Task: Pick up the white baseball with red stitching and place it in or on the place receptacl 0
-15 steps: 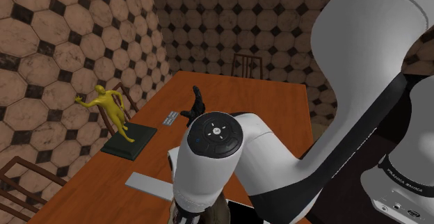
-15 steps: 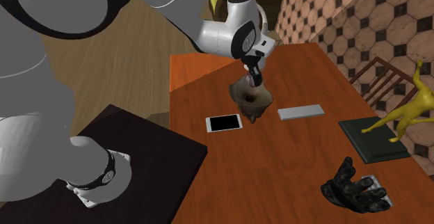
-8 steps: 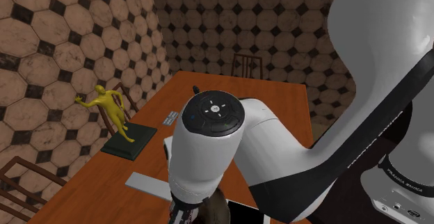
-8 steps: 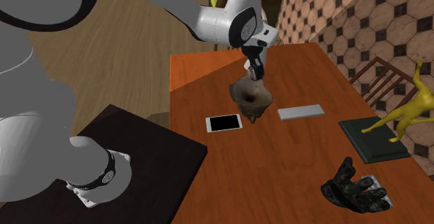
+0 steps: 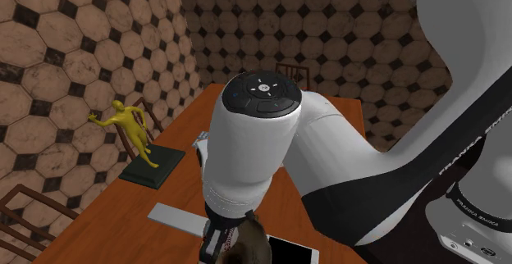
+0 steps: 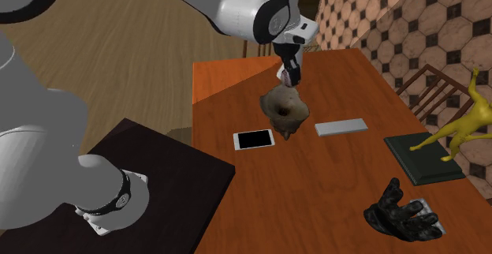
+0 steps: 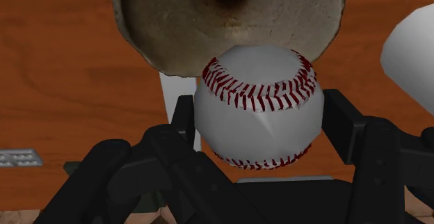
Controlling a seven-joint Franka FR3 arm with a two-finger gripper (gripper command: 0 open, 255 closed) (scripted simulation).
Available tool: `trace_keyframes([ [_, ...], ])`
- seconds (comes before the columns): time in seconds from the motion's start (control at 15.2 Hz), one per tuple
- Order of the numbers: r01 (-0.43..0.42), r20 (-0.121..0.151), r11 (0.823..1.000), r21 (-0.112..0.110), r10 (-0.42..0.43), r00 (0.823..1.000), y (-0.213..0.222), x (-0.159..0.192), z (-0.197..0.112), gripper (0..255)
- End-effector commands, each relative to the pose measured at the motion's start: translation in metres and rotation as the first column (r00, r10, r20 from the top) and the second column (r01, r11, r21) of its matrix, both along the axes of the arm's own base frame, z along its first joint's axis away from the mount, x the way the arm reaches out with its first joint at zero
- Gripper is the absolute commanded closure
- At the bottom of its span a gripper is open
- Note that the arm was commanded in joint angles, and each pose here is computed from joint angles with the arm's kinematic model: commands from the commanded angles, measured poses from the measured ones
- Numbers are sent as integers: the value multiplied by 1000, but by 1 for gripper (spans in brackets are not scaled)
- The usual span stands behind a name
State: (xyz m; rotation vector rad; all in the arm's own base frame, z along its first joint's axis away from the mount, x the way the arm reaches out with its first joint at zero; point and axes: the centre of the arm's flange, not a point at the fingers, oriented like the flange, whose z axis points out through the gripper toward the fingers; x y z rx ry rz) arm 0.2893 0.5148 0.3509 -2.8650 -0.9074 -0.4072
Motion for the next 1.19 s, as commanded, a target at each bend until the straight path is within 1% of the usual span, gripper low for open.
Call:
trace_keyframes([
  [0.0, 0, 0, 1000, 0, 0, 1000, -17, 2, 3, 255],
  [0.92, 0, 0, 1000, 0, 0, 1000, -17, 2, -73, 255],
  [1.12, 0, 0, 1000, 0, 0, 1000, -17, 2, -73, 255],
])
